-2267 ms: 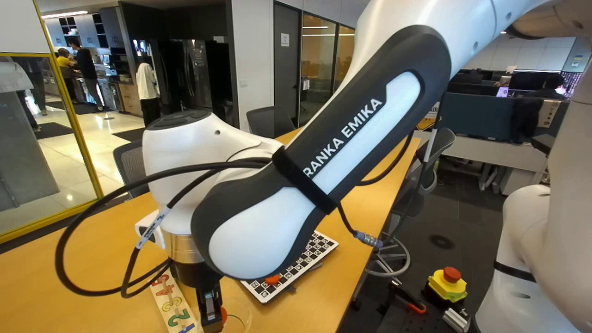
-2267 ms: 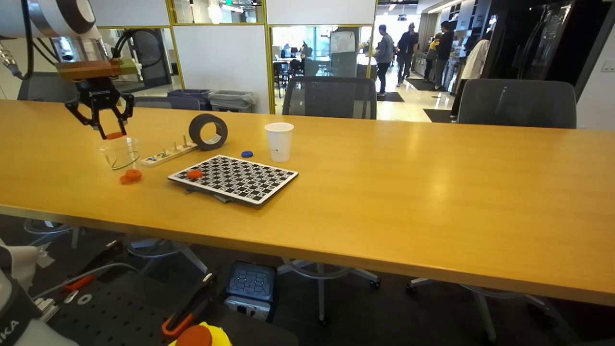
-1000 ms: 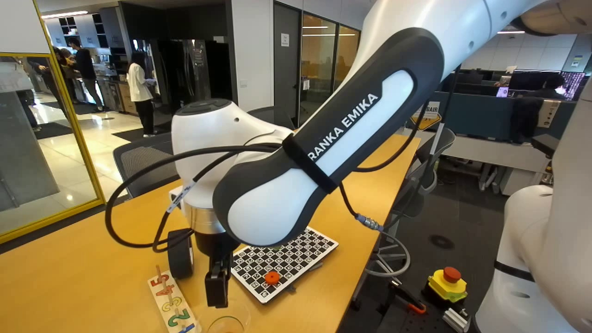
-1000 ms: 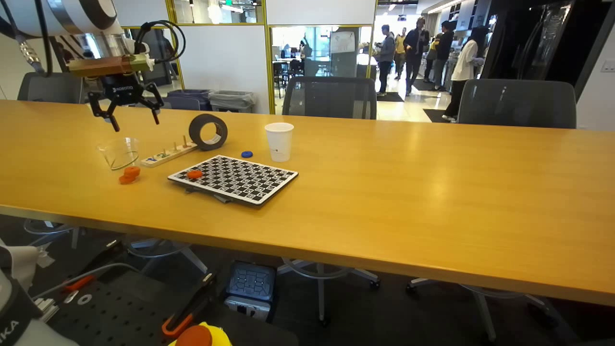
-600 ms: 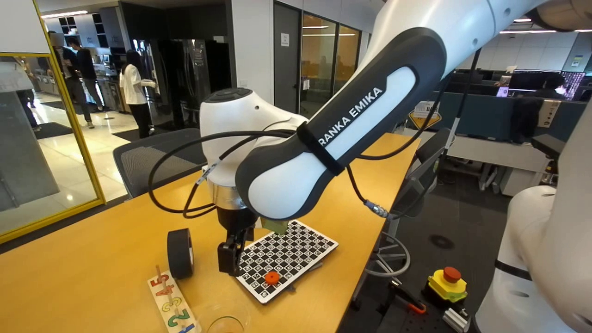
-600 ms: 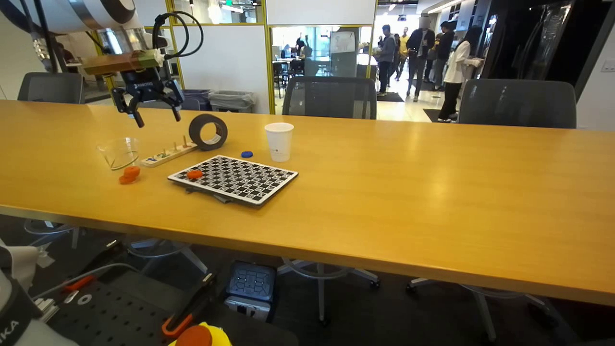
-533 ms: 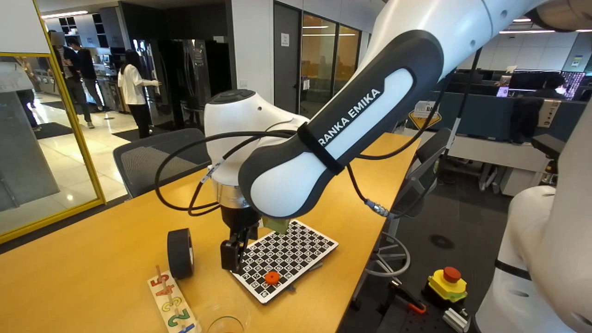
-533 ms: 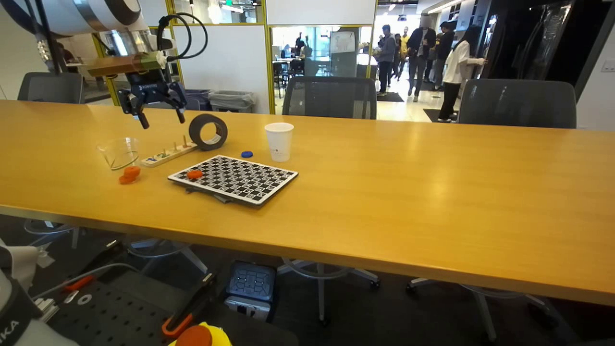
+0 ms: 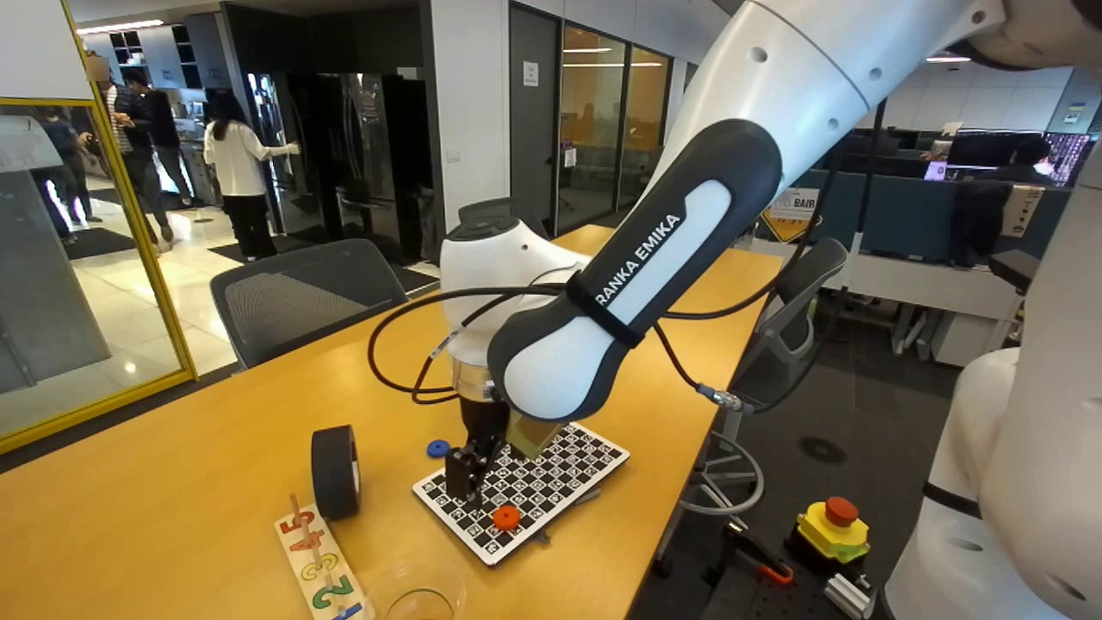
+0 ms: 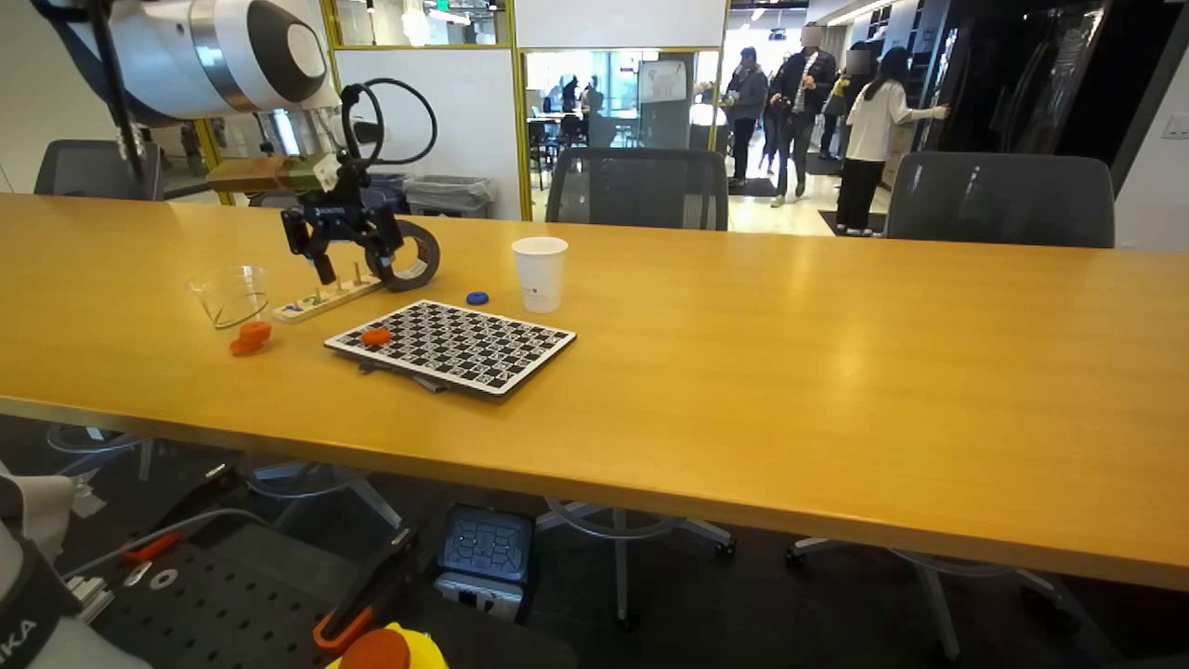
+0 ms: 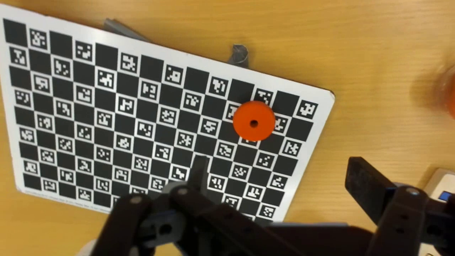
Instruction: Pick up the orange and blue objects on the table and put them in the two cups
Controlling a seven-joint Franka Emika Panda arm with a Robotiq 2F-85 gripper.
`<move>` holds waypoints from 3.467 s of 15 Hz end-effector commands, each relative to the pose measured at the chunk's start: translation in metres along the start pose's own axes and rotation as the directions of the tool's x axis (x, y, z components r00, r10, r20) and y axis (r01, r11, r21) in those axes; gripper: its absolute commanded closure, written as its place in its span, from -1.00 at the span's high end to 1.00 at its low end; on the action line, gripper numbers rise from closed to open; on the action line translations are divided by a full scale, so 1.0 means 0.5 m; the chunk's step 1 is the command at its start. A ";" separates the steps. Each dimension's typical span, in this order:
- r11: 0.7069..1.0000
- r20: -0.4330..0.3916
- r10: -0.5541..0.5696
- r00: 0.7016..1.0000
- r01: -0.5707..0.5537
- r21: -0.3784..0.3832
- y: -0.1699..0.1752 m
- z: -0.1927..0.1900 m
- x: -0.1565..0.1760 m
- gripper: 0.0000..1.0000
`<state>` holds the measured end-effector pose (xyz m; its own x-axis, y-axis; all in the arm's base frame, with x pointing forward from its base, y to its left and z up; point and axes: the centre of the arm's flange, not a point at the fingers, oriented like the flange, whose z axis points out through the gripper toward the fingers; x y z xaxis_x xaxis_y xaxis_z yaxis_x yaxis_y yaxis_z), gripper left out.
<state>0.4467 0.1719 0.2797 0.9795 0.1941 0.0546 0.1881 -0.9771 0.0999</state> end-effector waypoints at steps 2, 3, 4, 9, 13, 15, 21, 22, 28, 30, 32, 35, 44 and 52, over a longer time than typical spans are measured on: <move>0.991 0.020 0.134 0.991 -0.134 0.007 0.014 0.075 0.003 1.00; 0.988 0.034 0.153 0.988 -0.153 0.010 0.016 0.090 0.005 1.00; 0.986 0.045 0.164 0.985 -0.165 0.013 0.017 0.104 0.005 1.00; 0.978 0.076 0.204 0.976 -0.206 0.026 0.022 0.149 0.008 1.00; 0.975 0.051 0.218 0.975 -0.220 0.041 0.021 0.150 0.009 1.00; 0.974 0.038 0.221 0.975 -0.223 0.044 0.016 0.147 0.007 1.00; 0.973 0.035 0.224 0.974 -0.225 0.058 0.004 0.143 0.005 1.00; 0.972 0.035 0.228 0.973 -0.229 0.057 0.004 0.143 0.004 1.00; 0.969 0.034 0.239 0.970 -0.241 0.058 0.005 0.143 0.002 0.50; 0.968 0.031 0.243 0.970 -0.244 0.059 0.007 0.143 0.002 0.32; 0.967 0.031 0.246 0.969 -0.248 0.059 0.008 0.144 0.002 0.02; 0.966 0.024 0.251 0.968 -0.252 0.063 0.007 0.141 0.004 -0.46; 0.992 -0.028 0.096 0.995 -0.093 0.080 -0.004 0.084 -0.003 -0.59; 0.999 -0.155 -0.011 0.988 0.005 -0.040 -0.075 -0.036 -0.025 -0.59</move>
<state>0.4451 0.1938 0.2656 0.9694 0.1812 0.1656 0.1678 -0.9815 0.0917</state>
